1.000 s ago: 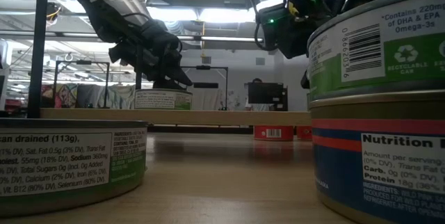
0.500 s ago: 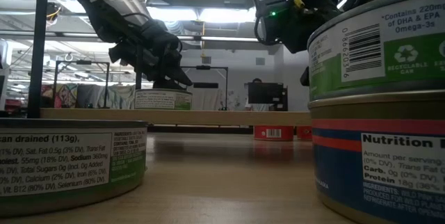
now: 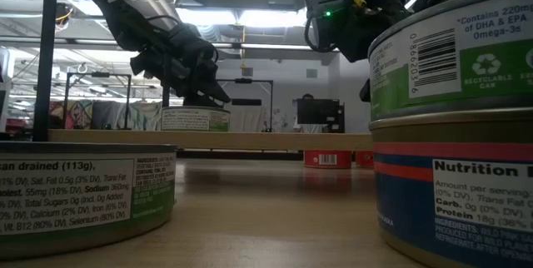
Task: Stack canned seafood by type on shelf
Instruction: Stack the green tuna can on top of the green tuna can on the shelf
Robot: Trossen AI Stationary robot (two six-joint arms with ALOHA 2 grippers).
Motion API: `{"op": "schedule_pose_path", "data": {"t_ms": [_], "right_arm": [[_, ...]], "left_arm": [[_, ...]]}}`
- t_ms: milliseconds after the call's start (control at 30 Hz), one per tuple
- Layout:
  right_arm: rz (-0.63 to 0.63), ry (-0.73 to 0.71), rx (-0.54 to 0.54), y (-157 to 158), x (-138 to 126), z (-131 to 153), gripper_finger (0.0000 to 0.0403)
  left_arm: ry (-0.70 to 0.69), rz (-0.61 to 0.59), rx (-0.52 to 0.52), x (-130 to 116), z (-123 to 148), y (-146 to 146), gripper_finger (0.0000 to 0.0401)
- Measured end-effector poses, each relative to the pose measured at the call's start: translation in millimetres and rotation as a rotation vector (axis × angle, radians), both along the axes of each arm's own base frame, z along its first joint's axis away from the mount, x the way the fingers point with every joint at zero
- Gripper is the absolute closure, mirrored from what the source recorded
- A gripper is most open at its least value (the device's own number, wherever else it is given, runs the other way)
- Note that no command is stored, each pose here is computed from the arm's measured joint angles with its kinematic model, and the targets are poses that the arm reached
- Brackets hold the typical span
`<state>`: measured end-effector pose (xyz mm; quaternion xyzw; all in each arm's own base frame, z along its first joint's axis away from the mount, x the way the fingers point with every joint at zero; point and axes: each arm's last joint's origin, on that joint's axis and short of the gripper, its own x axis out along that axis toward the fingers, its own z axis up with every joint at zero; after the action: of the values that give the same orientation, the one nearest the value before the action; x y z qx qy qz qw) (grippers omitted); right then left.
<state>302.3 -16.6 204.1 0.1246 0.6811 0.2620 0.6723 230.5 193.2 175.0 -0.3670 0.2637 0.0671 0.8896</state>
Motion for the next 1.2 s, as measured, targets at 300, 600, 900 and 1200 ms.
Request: {"op": "schedule_pose_path", "data": {"t_ms": [300,600,900,1200], "right_arm": [[0.007,-0.013,-0.006,0,2,3,0.0129],[0.004,-0.087,-0.071,-3,15,21,0.0133],[0.010,-0.036,-0.109,-4,10,21,0.0134],[0.009,-0.069,-0.078,-3,13,21,0.0134]], "left_arm": [[0.000,-0.001,0.000,0,0,0,0.0258],[0.000,0.000,-0.001,0,0,0,0.0258],[0.001,0.000,-0.002,0,0,0,0.0258],[0.001,0.002,-0.005,0,0,0,0.0258]]}}
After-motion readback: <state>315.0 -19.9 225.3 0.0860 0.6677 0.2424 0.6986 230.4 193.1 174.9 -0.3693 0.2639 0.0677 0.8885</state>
